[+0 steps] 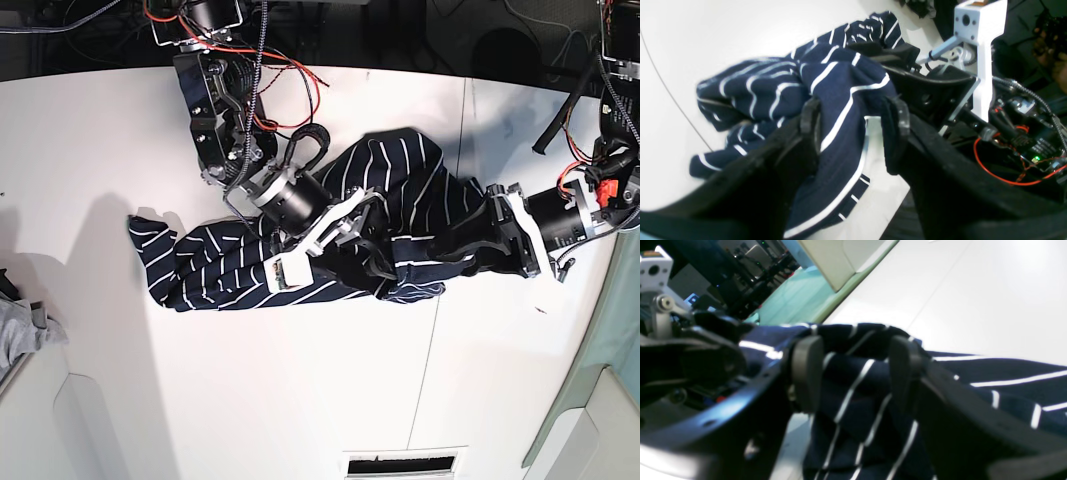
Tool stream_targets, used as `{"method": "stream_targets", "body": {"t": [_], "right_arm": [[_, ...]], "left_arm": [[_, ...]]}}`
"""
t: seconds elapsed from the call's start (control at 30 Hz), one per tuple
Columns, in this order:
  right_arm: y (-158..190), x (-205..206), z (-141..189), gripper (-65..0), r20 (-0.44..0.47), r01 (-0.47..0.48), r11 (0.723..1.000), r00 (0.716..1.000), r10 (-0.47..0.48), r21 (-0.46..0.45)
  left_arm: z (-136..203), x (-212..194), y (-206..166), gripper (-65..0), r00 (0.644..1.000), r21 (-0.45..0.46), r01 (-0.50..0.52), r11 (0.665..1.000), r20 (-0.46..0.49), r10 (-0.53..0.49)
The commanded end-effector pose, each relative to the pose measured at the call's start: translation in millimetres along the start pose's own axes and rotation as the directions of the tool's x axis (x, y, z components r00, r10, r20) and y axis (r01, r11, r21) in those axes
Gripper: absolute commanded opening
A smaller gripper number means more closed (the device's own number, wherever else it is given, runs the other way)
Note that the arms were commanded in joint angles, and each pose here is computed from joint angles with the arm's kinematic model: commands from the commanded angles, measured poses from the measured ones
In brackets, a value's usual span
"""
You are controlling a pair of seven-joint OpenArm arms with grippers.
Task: Layout the t-shirt on the table in an organized manner, then fold the t-shirt properly
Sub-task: 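Lower the shirt, release with the right gripper and regrasp nearby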
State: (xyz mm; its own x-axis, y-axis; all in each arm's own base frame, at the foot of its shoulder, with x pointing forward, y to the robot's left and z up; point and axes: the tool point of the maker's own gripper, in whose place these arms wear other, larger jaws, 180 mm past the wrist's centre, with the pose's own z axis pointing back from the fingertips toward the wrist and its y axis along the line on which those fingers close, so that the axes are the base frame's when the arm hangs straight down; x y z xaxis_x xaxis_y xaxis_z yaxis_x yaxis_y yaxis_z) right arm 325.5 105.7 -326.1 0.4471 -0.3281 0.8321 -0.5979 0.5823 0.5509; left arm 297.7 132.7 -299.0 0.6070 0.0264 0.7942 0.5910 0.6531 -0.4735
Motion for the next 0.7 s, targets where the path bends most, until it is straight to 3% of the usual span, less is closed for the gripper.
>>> {"method": "stream_targets", "body": {"t": [0.0, 0.23, 0.33, 0.67], "right_arm": [[13, 21, -3, -33.6, 0.070, -0.003, 0.999, 0.998, -0.001, 0.047], [20, 26, 2, -33.6, 0.079, -0.008, 0.998, 0.997, 0.003, 0.058], [20, 19, 1, -33.6, 0.042, -0.006, 0.998, 0.999, 0.003, 0.058], [23, 21, 4, -33.6, 0.068, 0.060, 0.996, 0.996, -0.065, 0.072]], "left_arm": [[4, 17, -1, -36.6, 0.998, -0.003, 0.036, 0.999, 0.043, -0.035], [4, 22, 4, -36.6, 0.996, 0.029, 0.062, 0.998, 0.070, -0.063], [4, 22, 4, -36.6, 0.996, 0.029, 0.062, 0.998, 0.069, -0.064], [4, 21, 5, -36.6, 0.996, 0.034, 0.066, 0.997, 0.064, -0.068]]}}
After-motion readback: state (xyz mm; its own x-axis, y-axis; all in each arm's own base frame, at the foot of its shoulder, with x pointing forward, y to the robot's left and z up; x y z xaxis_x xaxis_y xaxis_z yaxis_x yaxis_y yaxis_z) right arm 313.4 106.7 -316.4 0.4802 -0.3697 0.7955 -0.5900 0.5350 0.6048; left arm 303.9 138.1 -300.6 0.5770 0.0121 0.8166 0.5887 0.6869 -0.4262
